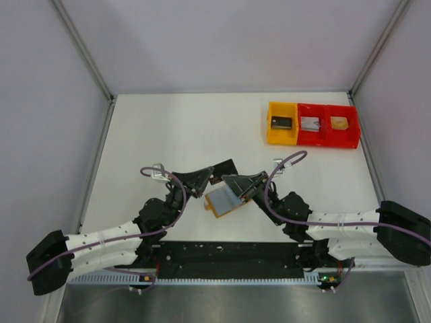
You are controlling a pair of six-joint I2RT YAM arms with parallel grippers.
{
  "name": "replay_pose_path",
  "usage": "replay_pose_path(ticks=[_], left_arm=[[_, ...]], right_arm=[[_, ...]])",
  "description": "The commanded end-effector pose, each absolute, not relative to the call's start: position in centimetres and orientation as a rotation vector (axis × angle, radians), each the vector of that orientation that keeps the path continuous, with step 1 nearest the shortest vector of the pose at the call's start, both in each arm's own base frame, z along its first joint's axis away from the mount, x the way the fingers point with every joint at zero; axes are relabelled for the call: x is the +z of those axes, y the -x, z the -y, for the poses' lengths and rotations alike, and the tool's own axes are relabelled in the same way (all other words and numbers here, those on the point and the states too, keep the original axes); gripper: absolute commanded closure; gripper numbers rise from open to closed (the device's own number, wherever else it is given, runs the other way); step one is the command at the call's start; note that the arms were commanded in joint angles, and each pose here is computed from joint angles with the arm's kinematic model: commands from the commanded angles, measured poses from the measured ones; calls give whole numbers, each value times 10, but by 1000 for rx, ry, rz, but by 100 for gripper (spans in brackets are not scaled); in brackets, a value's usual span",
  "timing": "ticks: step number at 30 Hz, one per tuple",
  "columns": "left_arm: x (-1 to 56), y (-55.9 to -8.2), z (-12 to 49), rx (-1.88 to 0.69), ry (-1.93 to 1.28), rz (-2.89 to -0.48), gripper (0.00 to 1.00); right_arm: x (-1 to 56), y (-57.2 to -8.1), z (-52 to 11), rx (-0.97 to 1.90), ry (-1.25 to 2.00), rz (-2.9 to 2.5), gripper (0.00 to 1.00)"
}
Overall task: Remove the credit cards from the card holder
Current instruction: Remove the credit card from the card holder, then place the credit card in the storage box.
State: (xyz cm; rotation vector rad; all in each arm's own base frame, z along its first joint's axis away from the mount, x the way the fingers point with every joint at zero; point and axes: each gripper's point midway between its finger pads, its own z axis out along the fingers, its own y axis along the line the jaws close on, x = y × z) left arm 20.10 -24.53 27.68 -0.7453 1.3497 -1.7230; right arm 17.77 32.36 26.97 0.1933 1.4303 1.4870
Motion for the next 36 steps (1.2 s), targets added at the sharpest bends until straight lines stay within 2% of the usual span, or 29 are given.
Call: replay_pose_path(ticks=[1, 8, 9, 11, 15, 20, 22, 29, 36], left_arm=[[313, -198, 240, -1796, 738, -1224, 98], [307, -199, 242, -1792, 739, -1239, 96], [307, -199, 242, -1792, 739, -1239, 94], [304, -199, 242, -1792, 745, -1242, 82], [299, -203, 229, -1729, 768, -1218, 38], [303, -207, 206, -1538, 709, -1207, 11], [296, -211, 202, -1373, 634, -1314, 2], [277, -226, 176, -942, 418, -1512, 1], [208, -248, 165, -813, 327, -1692, 1]], right_arm=[[300, -181, -323, 1555, -222, -1343, 76], [301, -186, -319, 1543, -231, -1334, 99], [301, -188, -318, 1542, -236, -1335, 100], [301, -191, -313, 1545, -252, -1329, 100], [296, -202, -300, 1519, -293, -1338, 100], [275, -228, -274, 1432, -392, -1392, 100], [268, -247, -255, 1370, -451, -1403, 100], [240, -316, -177, 1092, -638, -1482, 100], [216, -392, -112, 879, -793, -1539, 100]])
